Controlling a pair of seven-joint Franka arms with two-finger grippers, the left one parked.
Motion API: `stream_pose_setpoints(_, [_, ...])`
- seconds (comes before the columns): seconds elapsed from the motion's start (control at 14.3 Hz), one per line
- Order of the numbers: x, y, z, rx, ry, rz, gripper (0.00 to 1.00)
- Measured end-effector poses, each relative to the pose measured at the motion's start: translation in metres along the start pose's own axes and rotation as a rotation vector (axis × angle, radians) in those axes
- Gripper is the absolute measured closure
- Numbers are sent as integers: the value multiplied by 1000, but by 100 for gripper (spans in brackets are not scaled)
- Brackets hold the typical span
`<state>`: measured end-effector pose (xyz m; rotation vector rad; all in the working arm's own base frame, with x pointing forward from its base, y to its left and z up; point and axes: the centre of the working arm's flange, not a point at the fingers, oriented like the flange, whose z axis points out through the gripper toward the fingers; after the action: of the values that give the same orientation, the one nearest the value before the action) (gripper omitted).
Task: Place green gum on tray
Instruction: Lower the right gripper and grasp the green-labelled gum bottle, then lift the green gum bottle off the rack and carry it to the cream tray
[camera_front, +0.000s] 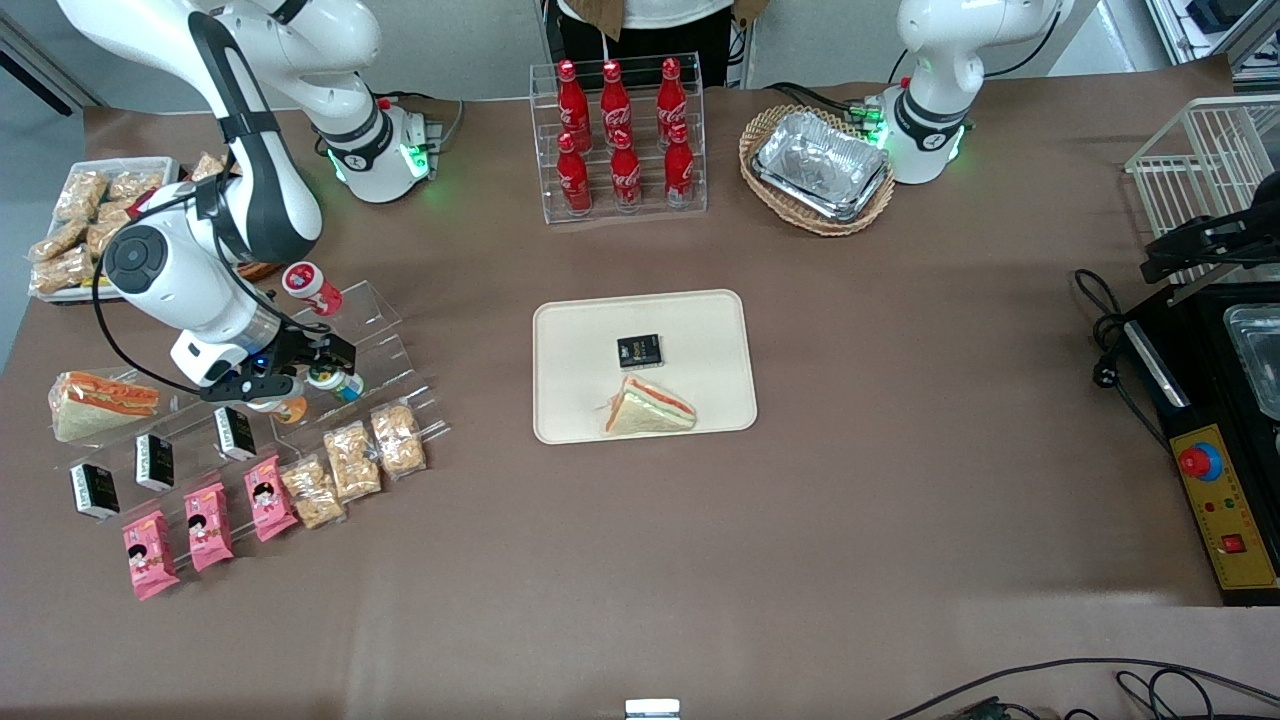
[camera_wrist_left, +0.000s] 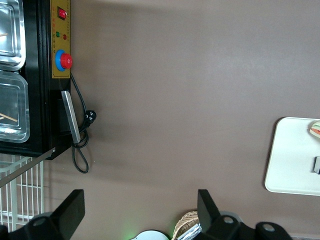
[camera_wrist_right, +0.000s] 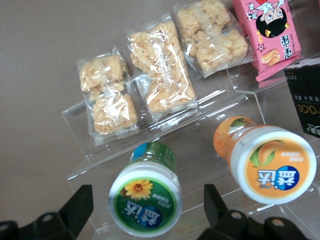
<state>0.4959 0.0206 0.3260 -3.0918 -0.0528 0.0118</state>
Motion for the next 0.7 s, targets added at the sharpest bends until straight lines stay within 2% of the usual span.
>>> stream_pose_setpoints(0.07, [-1, 0, 1, 0, -1, 0, 1])
stream_pose_setpoints(0.14, [-1, 0, 2, 0, -2, 0, 6])
stream_pose_setpoints(0.35, [-1, 0, 3, 0, -3, 0, 38])
stream_pose_setpoints(0.42, [-1, 0, 3, 0, -2, 0, 41])
stream_pose_setpoints(0.7, [4, 0, -7, 0, 17, -4, 41])
